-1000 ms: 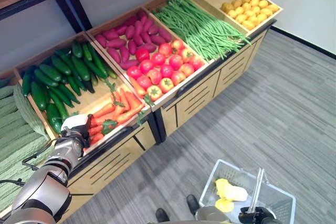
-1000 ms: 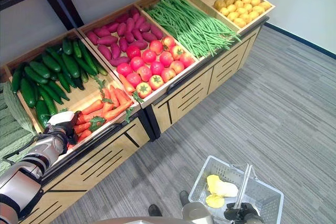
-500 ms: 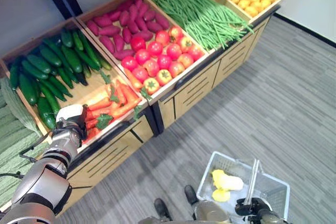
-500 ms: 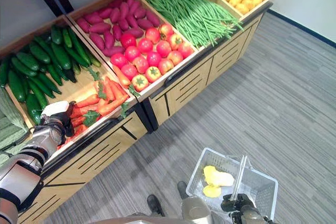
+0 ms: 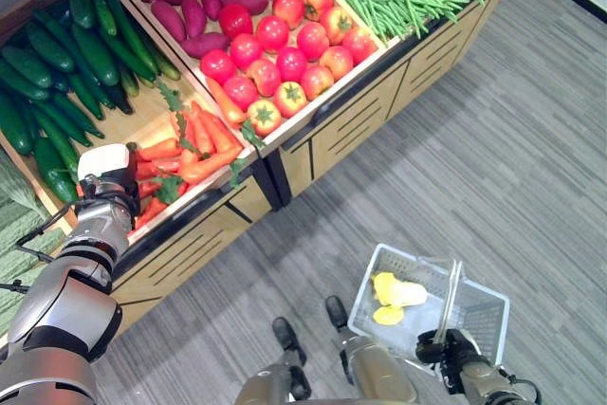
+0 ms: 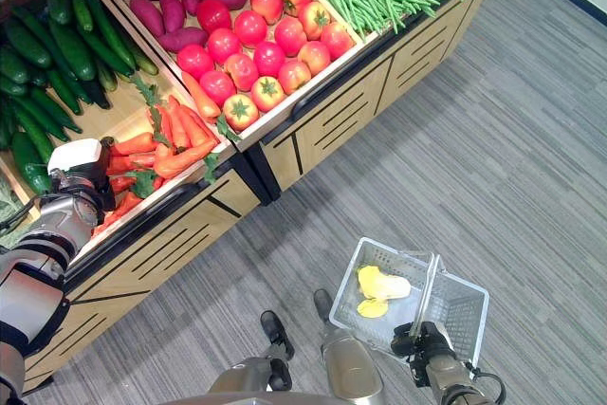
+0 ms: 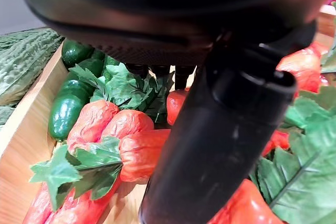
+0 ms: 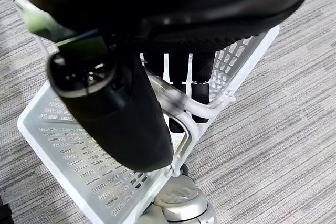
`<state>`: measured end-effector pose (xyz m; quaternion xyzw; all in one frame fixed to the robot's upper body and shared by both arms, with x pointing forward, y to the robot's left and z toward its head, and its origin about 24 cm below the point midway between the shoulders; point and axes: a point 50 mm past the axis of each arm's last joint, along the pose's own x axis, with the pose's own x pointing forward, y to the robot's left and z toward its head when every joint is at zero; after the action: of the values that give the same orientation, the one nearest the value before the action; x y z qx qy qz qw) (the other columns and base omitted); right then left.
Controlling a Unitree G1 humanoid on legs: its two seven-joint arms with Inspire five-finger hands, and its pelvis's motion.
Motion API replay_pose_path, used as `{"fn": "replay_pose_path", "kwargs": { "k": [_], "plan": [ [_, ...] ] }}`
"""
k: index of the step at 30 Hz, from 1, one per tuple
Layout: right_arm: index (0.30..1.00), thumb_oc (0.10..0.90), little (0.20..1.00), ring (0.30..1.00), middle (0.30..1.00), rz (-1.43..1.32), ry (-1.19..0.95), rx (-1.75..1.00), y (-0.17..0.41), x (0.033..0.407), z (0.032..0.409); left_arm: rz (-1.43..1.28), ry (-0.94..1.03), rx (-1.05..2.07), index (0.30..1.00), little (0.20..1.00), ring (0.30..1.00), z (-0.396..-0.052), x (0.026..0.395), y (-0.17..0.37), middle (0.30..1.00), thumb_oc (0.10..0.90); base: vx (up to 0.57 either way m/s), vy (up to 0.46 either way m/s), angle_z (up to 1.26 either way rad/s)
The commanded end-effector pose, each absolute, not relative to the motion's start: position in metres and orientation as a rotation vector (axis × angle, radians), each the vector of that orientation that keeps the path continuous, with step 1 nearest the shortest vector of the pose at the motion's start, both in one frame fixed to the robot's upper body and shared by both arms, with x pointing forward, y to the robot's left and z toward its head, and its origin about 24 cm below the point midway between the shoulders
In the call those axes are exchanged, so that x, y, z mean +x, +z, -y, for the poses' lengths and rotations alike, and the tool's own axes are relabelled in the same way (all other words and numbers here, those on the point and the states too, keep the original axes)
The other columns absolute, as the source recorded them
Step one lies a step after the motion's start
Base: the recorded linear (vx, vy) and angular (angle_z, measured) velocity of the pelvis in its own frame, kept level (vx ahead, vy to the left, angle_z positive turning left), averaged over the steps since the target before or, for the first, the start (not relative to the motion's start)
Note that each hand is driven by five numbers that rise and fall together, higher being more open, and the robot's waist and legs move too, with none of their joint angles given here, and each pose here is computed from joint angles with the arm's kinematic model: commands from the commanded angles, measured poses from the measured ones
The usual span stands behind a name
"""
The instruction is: Get the vegetables into the basket
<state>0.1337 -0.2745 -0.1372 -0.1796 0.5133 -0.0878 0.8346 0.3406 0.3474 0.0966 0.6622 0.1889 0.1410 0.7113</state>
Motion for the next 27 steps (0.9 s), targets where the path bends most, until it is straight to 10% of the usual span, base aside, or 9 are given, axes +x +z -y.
{"fn": "replay_pose_path", "kwargs": {
  "k": [1, 27],
  "plan": [
    [0.3, 0.4, 0.3, 0.3, 0.3, -1.226, -0.131, -0.513, -0.146, 0.092, 0.284, -0.397, 0.345, 1.437, 0.3, 0.3, 0.3, -0.345, 0.346, 0.103, 0.3, 0.4, 0.0, 0.0, 0.0],
    [0.3, 0.4, 0.3, 0.3, 0.3, -1.203, -0.135, -0.513, -0.147, 0.093, 0.278, -0.204, 0.402, 1.236, 0.3, 0.3, 0.3, -0.329, 0.344, 0.105, 0.3, 0.4, -0.02, -0.001, 0.01]
  ]
}}
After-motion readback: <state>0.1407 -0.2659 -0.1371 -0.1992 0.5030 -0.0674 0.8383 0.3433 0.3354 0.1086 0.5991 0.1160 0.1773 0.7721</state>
